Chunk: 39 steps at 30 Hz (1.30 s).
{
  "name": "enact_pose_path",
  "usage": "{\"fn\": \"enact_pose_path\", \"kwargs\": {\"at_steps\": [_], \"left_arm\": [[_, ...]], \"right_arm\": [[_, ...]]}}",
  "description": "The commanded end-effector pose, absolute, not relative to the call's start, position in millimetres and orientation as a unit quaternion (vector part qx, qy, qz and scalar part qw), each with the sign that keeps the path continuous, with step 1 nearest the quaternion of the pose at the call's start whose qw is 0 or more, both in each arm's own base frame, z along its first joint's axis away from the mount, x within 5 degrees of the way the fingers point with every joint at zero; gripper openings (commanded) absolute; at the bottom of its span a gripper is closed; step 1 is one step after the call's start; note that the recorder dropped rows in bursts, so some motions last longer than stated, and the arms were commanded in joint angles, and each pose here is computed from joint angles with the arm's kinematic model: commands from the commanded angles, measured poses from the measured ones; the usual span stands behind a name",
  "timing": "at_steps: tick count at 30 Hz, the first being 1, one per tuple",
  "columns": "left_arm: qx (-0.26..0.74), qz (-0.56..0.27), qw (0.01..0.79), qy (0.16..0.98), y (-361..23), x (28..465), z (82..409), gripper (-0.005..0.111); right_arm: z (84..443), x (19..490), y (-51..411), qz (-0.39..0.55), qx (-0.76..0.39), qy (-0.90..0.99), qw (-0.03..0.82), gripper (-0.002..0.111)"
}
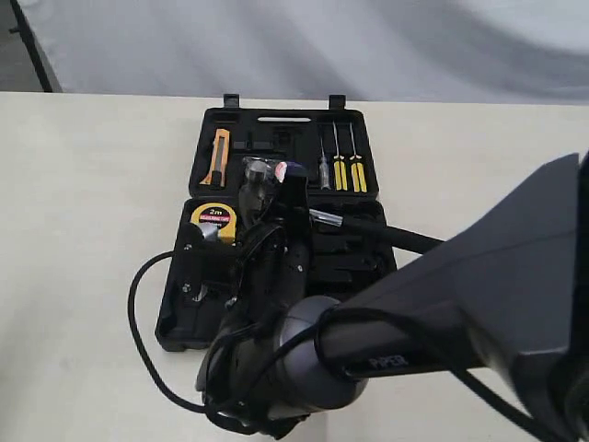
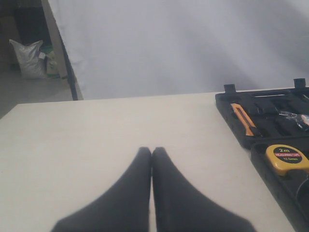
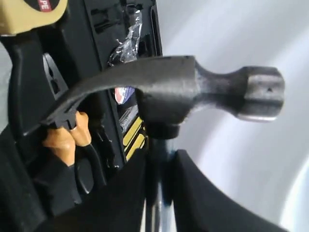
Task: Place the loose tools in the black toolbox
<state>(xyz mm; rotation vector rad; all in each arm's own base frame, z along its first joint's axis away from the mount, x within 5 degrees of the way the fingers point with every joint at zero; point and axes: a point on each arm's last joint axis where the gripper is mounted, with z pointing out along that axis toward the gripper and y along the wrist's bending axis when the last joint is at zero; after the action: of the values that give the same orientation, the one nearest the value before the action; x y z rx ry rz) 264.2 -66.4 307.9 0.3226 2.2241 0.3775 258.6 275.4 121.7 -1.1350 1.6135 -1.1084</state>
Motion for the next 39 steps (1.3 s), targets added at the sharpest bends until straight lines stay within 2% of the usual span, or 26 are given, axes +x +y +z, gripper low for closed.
{"fn": "enact_pose_path", "kwargs": {"at_steps": [1,4,7,11,19,24,27,32,34,39], "left_arm": [[0.122,0.139,0.422,0.888,-66,263,307,0.001],[0.122,0.139,0.422,0.888,-66,263,307,0.001],[0.122,0.139,0.422,0.888,-66,263,307,0.001],[0.122,0.139,0.422,0.888,-66,263,307,0.001],[0.122,0.139,0.422,0.888,-66,263,307,0.001],[0.122,0.139,0.422,0.888,-66,263,307,0.001],[0.122,0.139,0.422,0.888,-66,263,307,0.001],[0.122,0.139,0.422,0.888,-66,263,307,0.001],[0.122,0.139,0.422,0.888,-66,263,307,0.001],[0.122,0.139,0.422,0.888,-66,263,307,0.001]], "right_arm": [[117,253,281,-0.457,-0.46,0.625,0.435,0.022],[114,250,284,-0.455,-0.466,0.622,0.435,0.044],[114,248,286,-0.454,-0.468,0.62,0.436,0.061],[121,238,294,-0.443,-0.472,0.614,0.451,0.073],[163,211,311,-0.38,-0.438,0.624,0.523,0.073],[207,236,281,-0.36,-0.339,0.674,0.549,0.073],[217,264,254,-0.269,-0.304,0.76,0.507,0.073],[222,303,221,-0.021,-0.3,0.868,0.395,0.073],[219,303,220,-0.001,-0.348,0.864,0.364,0.073],[194,295,219,-0.026,-0.44,0.856,0.27,0.073]]}}
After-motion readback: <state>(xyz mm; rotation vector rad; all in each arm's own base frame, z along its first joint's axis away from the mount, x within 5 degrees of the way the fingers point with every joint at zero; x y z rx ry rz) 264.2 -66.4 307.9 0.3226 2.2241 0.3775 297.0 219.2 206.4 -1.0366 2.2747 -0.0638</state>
